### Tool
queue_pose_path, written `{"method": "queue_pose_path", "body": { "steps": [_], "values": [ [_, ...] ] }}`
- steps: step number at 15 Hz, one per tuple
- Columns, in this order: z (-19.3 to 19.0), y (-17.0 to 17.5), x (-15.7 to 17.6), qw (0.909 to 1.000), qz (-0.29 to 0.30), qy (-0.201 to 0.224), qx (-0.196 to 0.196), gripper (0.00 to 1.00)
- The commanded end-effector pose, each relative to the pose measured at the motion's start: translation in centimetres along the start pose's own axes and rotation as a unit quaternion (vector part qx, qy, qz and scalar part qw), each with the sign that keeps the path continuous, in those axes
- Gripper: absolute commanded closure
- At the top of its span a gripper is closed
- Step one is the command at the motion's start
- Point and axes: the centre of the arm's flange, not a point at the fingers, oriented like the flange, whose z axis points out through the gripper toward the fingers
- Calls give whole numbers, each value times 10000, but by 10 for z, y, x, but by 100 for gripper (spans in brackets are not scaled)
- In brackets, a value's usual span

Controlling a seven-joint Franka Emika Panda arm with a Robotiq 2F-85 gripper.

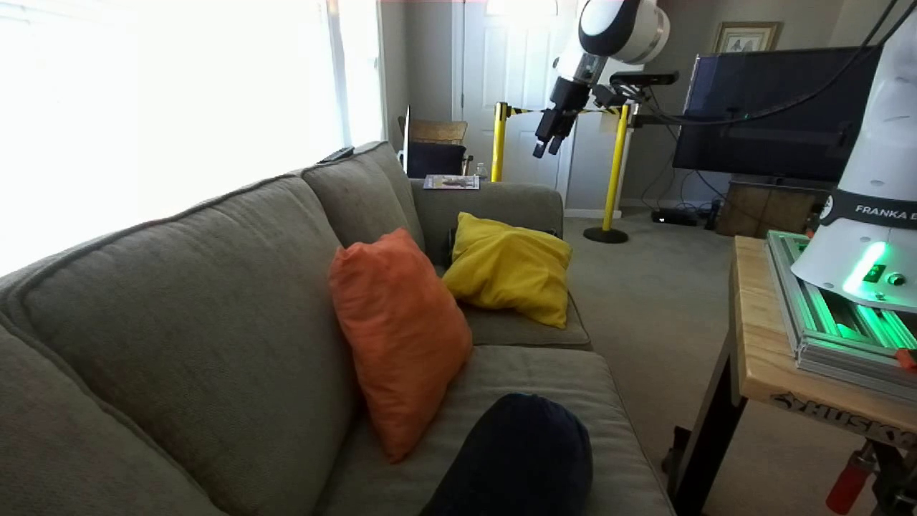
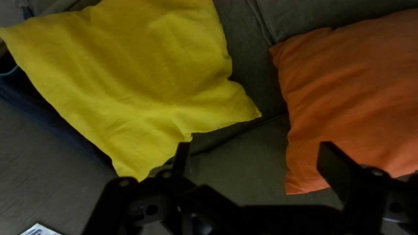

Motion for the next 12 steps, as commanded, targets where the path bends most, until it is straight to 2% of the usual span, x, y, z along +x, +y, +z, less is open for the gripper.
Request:
{"method": "queue_pose_path", "body": {
  "steps": [1, 4, 7, 8, 12],
  "values": [
    [43, 11, 35, 9993, -117, 336, -110, 0],
    [63, -3, 61, 9980, -226, 584, -85, 0],
    [69, -21, 80, 9976, -427, 501, -196, 0],
    [57, -21, 58, 9981, -355, 500, -113, 0],
    [66, -21, 68, 9978, -394, 520, -147, 0]
  ]
}}
